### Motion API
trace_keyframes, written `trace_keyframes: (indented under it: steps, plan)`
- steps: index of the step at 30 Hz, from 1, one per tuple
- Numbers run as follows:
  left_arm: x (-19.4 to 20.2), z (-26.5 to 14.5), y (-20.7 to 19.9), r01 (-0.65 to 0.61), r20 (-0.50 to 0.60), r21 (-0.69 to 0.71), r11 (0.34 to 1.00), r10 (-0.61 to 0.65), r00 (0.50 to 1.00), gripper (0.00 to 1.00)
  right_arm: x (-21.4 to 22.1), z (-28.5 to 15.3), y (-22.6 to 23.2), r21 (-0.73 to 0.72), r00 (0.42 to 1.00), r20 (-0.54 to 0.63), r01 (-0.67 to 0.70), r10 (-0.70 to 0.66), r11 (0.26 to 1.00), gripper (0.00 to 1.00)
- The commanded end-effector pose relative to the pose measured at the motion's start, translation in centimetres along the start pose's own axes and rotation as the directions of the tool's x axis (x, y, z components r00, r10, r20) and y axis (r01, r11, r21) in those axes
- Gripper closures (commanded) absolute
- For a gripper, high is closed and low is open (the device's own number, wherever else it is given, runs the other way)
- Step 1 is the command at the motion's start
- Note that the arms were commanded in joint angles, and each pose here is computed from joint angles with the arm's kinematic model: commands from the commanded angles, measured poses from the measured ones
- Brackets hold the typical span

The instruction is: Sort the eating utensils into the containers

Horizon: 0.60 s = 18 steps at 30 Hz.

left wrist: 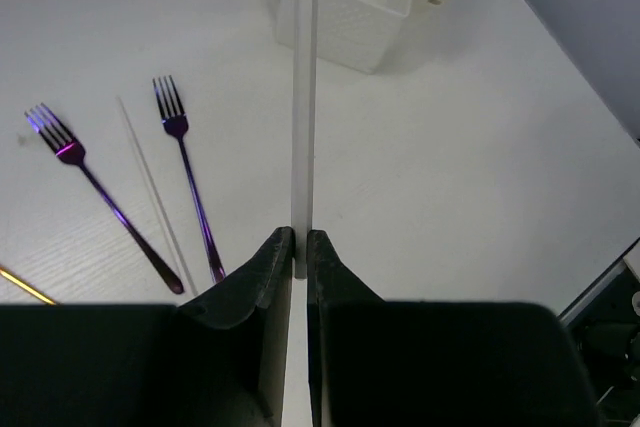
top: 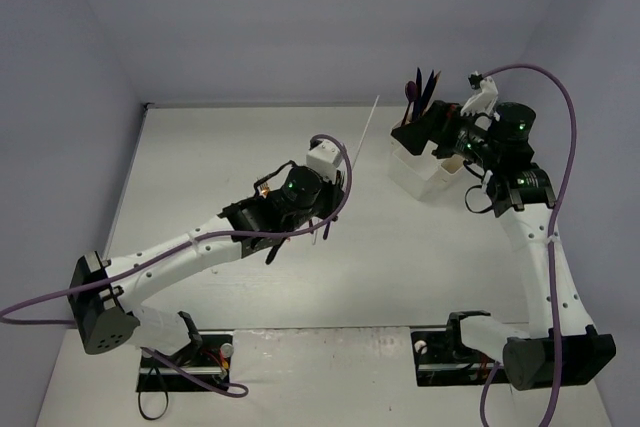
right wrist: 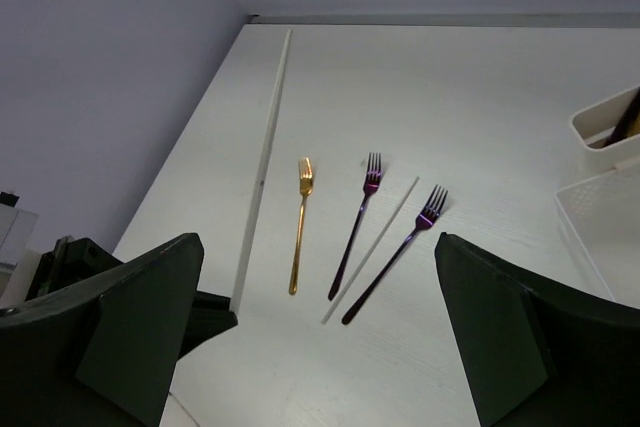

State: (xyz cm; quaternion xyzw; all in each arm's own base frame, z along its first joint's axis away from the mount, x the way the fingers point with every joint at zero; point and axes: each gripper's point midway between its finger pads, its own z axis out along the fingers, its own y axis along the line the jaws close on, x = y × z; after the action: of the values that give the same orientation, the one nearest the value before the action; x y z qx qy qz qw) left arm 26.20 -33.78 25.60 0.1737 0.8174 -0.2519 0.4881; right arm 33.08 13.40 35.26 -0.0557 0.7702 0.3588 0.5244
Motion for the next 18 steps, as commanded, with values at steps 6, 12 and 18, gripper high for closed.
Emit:
trace_keyframes:
  steps: [6,12,18]
  plan:
    - [-7.1,-1.7,-5.9,-0.096,0.235,0.219,0.971,0.043,0.971,1.0,-2.5,1.2,3.8,-0.168,0.999,0.018,0.043,-0.04,0.985,0.06]
    - [-7.7,-1.7,-6.8,-0.106,0.252,0.241,0.965,0.043,0.967,1.0,-2.4,2.0,4.2,-0.181,0.999,0.008,0.043,-0.042,0.982,0.19]
    - [-7.3,-1.3,-7.1,-0.113,0.239,0.245,0.963,0.052,0.97,1.0,-2.2,2.4,4.5,-0.198,0.999,0.0,0.049,-0.05,0.979,0.7]
